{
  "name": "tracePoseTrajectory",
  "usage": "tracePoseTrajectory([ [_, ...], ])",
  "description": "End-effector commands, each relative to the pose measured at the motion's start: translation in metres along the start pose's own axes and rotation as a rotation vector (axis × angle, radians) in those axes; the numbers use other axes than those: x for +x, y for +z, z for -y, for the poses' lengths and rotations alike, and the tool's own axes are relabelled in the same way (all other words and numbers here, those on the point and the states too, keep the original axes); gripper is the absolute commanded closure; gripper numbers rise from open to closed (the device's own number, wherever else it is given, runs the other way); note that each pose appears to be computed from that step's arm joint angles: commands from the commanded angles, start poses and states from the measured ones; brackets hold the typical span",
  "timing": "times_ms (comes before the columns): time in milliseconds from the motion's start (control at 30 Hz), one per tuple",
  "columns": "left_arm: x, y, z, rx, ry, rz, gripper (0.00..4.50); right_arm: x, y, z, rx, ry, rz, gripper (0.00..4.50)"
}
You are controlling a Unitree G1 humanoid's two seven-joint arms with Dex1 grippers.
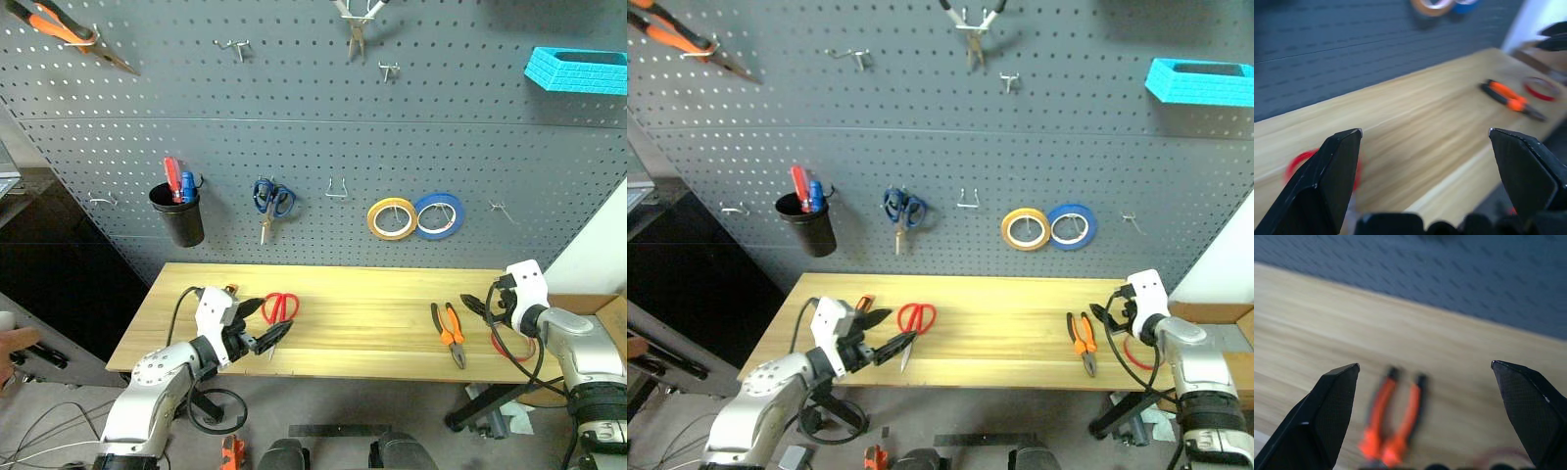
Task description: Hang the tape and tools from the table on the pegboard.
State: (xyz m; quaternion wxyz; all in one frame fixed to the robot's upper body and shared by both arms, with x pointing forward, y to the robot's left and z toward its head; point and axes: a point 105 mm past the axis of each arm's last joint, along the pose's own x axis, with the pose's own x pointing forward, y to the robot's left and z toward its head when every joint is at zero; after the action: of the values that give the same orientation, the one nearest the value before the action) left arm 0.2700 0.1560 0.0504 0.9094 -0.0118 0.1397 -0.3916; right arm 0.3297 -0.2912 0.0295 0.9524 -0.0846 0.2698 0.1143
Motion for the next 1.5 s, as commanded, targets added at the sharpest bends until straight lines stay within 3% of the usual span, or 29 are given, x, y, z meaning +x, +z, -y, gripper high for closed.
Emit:
tracePoseTrajectory([
  [33,0.015,0.014,0.023,0.05,-0.117,0.012,0.05,0.0,0.008,0.006,-0.059,-0.019,-0.033,0.0],
  [300,0.018,0.036,0.052,0.072,-0.22,0.026,0.05,0.011,0.009,0.004,-0.021,0.064,-0.147,0.0],
  [567,0.012,0.051,0.078,0.037,-0.231,0.049,0.05,0.011,0.014,0.021,-0.029,0.046,-0.21,0.0],
  [733,0.011,0.042,0.087,-0.01,-0.236,0.036,0.05,-0.006,0.012,0.056,0.06,-0.116,-0.209,0.0],
  [867,0.011,0.045,0.087,-0.036,-0.242,0.047,0.05,-0.016,0.004,0.064,0.132,-0.187,-0.207,0.0],
  [1267,0.016,0.045,0.086,0.083,-0.175,0.058,0.05,-0.018,-0.002,0.031,0.17,-0.06,-0.219,0.0],
  [1500,0.025,0.07,0.09,0.199,-0.156,0.191,0.05,-0.012,-0.007,0.027,0.17,-0.054,-0.242,0.0],
])
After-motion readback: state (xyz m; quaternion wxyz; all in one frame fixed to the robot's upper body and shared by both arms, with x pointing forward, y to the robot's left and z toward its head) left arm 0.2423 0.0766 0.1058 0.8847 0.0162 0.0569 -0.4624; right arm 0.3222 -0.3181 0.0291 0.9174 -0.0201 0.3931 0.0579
